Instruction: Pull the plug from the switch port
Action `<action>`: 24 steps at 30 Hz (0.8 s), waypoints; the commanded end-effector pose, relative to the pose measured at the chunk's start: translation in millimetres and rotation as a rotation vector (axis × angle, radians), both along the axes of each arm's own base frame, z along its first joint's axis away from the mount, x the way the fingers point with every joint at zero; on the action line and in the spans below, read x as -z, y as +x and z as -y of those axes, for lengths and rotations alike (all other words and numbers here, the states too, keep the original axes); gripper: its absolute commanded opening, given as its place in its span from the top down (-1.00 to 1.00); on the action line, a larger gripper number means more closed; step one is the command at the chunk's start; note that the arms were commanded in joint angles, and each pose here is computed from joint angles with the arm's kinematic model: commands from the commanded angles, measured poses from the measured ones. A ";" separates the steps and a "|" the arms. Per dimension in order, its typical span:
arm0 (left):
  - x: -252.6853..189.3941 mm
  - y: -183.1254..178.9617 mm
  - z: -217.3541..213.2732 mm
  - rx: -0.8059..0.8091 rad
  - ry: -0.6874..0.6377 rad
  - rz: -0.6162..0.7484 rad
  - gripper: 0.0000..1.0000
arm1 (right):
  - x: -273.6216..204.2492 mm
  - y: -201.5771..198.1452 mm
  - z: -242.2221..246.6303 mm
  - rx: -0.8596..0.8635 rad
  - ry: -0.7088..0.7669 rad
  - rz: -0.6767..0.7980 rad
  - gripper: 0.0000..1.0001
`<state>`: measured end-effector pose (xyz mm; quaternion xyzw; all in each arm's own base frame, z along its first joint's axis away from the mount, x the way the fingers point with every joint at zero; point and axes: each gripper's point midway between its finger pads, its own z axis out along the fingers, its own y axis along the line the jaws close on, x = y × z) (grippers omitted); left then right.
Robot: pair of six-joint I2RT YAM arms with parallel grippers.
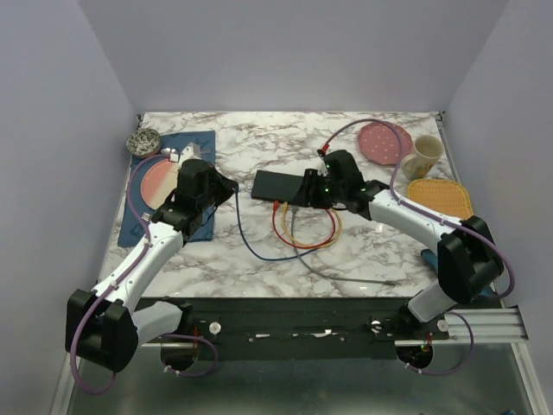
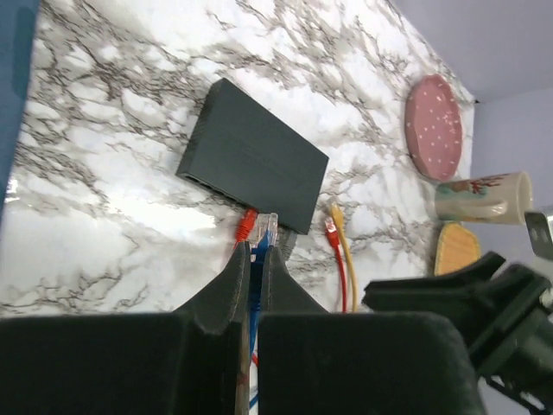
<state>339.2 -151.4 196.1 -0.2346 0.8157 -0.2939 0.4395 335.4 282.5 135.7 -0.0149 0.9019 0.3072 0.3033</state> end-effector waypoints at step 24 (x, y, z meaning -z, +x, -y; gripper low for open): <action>11.8 -24.1 -7.3 0.051 0.094 -0.068 1.00 | 13.1 -147.3 -173.4 -0.749 0.057 0.214 -0.85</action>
